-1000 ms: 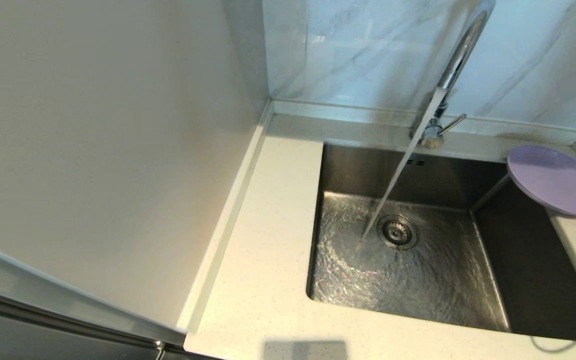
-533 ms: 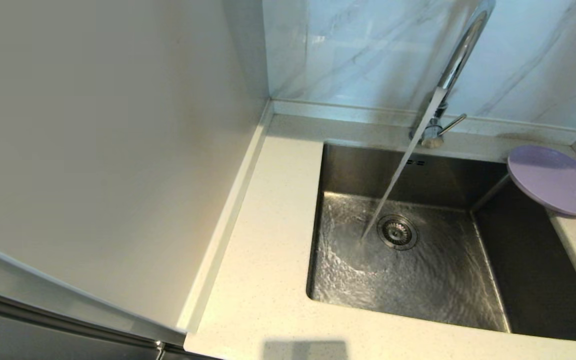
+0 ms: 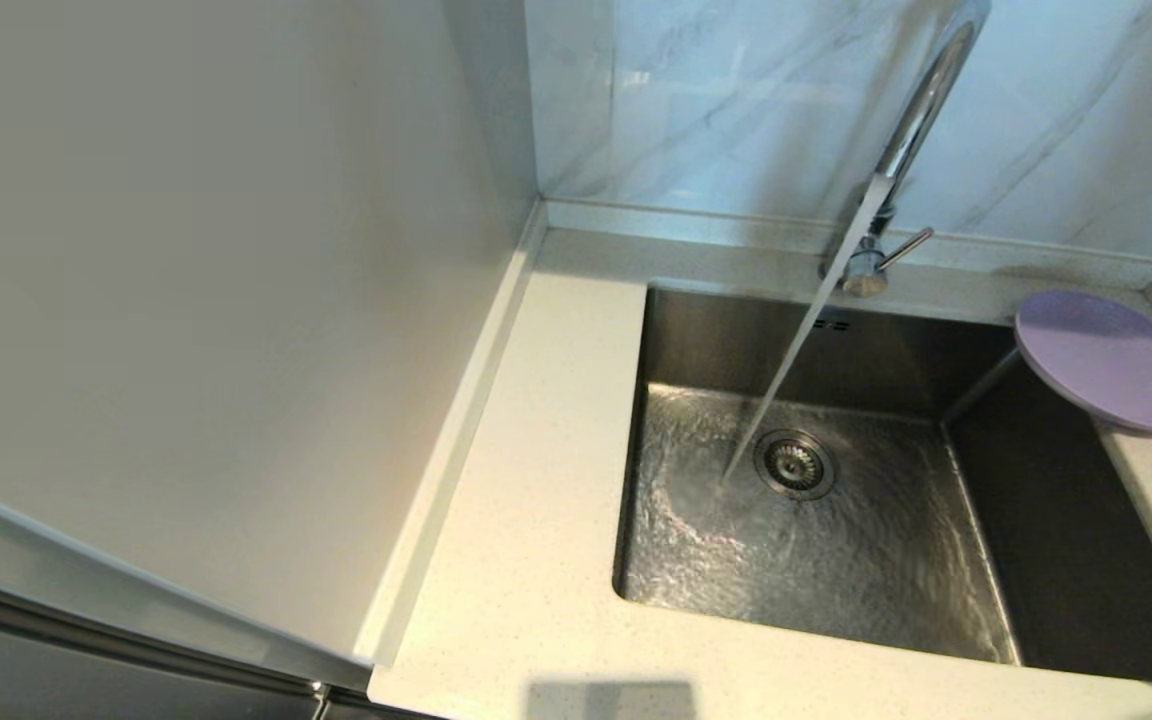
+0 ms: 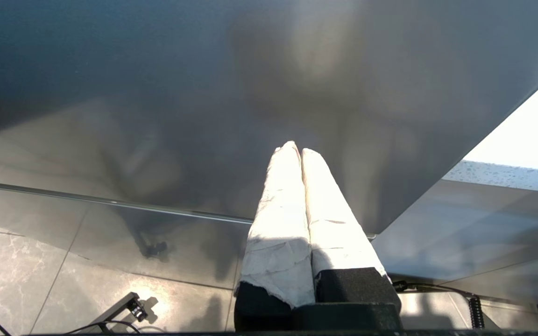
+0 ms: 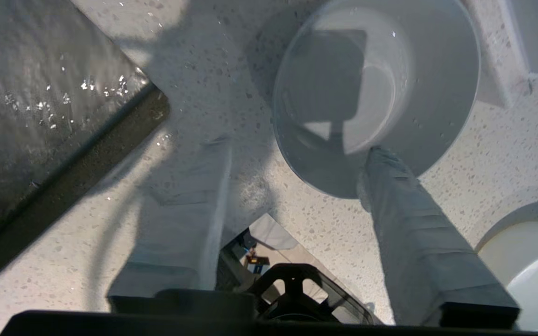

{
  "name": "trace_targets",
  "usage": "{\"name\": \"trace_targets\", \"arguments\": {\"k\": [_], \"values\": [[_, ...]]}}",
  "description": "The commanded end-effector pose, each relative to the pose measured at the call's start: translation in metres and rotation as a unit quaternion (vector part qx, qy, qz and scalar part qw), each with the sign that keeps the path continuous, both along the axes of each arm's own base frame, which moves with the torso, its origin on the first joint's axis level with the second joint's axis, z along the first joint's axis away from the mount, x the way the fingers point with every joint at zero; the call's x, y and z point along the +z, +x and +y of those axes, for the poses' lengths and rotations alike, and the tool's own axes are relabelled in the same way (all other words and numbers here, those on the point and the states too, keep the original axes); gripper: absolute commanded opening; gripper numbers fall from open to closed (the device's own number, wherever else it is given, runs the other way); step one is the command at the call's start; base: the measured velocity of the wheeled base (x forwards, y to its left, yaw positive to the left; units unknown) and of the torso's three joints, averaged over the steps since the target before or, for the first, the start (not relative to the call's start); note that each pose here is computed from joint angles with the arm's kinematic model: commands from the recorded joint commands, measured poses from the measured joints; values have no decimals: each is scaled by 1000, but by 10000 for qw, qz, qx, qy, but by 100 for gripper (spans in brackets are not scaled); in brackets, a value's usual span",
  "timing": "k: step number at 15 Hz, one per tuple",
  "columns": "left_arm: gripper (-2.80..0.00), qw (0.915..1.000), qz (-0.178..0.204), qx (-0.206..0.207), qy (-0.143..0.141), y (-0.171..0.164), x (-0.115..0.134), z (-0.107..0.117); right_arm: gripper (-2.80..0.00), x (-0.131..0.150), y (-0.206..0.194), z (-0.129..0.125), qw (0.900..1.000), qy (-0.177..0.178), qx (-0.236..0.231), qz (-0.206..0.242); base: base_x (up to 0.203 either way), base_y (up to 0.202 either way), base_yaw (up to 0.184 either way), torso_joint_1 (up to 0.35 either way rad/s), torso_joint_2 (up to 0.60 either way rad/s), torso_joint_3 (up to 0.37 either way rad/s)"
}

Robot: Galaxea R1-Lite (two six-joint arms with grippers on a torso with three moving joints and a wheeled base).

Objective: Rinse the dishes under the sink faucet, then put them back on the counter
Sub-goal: Pick up the bowl

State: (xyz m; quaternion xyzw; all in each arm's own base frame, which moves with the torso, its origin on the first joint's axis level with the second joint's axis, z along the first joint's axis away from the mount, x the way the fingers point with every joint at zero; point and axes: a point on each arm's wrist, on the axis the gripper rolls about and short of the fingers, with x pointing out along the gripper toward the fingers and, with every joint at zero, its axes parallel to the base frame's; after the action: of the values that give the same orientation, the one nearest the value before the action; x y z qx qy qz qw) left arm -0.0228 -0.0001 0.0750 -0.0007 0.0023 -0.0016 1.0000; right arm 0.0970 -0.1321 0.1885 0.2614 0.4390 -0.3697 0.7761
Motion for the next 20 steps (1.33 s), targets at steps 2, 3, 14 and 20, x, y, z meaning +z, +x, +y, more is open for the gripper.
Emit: {"name": "trace_targets", "arguments": {"k": [2, 3, 14, 20], "values": [[-280, 10000, 0, 1, -1, 0, 0, 0, 0, -10, -2, 1, 9997, 212, -21, 115, 0, 0, 0, 0, 0, 0], [-280, 10000, 0, 1, -1, 0, 0, 0, 0, -11, -3, 2, 9996, 238, -19, 128, 0, 0, 0, 0, 0, 0], [-280, 10000, 0, 1, -1, 0, 0, 0, 0, -44, 12, -17, 9997, 127, 204, -60, 0, 0, 0, 0, 0, 0], [-280, 10000, 0, 1, -1, 0, 0, 0, 0, -59, 15, -21, 9994, -130, 308, -82, 0, 0, 0, 0, 0, 0]]}}
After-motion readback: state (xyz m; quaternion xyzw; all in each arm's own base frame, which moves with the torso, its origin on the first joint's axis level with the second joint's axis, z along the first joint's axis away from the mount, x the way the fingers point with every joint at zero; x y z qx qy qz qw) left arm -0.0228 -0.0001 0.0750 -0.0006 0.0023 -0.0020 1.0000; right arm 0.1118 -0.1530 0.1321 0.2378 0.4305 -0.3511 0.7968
